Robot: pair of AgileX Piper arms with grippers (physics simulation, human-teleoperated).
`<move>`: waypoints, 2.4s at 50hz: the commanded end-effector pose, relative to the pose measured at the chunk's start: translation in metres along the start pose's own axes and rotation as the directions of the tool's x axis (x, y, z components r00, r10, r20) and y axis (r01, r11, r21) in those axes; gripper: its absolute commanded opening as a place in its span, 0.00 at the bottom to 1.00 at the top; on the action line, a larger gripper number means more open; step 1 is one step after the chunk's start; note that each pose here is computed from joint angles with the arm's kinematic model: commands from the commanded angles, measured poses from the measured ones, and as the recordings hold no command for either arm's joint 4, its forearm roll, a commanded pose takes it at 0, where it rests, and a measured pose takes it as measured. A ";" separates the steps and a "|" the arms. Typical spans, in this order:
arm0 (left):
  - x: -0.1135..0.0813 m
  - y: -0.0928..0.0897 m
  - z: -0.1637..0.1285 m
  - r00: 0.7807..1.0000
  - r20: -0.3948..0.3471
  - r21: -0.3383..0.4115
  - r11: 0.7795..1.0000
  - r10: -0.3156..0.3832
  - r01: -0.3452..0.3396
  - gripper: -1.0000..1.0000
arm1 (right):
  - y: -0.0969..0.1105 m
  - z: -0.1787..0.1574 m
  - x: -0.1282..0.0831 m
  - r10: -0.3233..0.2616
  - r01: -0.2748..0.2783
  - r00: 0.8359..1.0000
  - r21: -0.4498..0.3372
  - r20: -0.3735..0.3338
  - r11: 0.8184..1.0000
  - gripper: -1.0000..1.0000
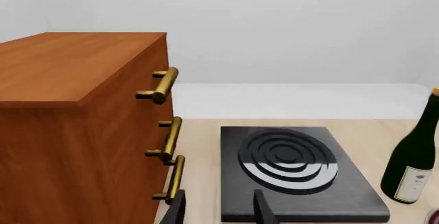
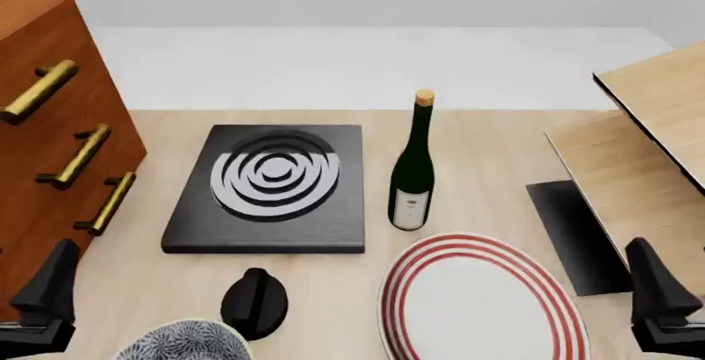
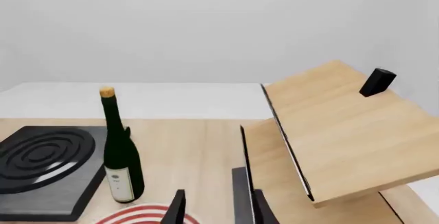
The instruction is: Pick up the akita bowl and put it on the plate.
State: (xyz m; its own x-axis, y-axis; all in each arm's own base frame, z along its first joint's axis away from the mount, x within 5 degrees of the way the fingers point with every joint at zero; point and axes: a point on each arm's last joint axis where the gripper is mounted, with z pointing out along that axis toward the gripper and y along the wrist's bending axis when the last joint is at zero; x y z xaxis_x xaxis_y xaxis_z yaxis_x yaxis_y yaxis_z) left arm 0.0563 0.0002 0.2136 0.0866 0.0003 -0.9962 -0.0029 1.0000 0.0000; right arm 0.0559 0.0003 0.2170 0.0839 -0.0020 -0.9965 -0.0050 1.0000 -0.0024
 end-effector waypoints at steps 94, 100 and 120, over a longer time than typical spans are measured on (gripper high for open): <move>0.000 0.000 0.001 1.000 -0.001 0.001 1.000 -0.002 0.002 1.00 | 0.198 0.098 -0.102 -0.430 -0.024 0.844 -0.823 -0.321 0.567 1.00; 0.000 0.000 0.001 1.000 -0.001 0.001 1.000 -0.001 0.001 1.00 | 0.215 0.099 -0.093 -0.440 -0.039 0.836 -0.836 -0.328 0.548 1.00; 0.000 0.000 0.001 1.000 -0.001 0.001 1.000 -0.001 0.001 1.00 | 0.258 0.097 -0.085 -0.461 -0.077 0.822 -0.866 -0.335 0.494 1.00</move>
State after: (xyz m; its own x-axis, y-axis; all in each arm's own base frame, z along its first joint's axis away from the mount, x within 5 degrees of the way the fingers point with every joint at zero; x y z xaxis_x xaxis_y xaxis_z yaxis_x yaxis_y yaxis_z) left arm 0.0569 0.0001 0.2139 0.0853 -0.0013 -0.9964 -0.0016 1.0000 -0.0015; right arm 0.1458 0.2374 0.3153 -0.2595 -0.4525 -0.8532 -0.8563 0.5163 -0.0134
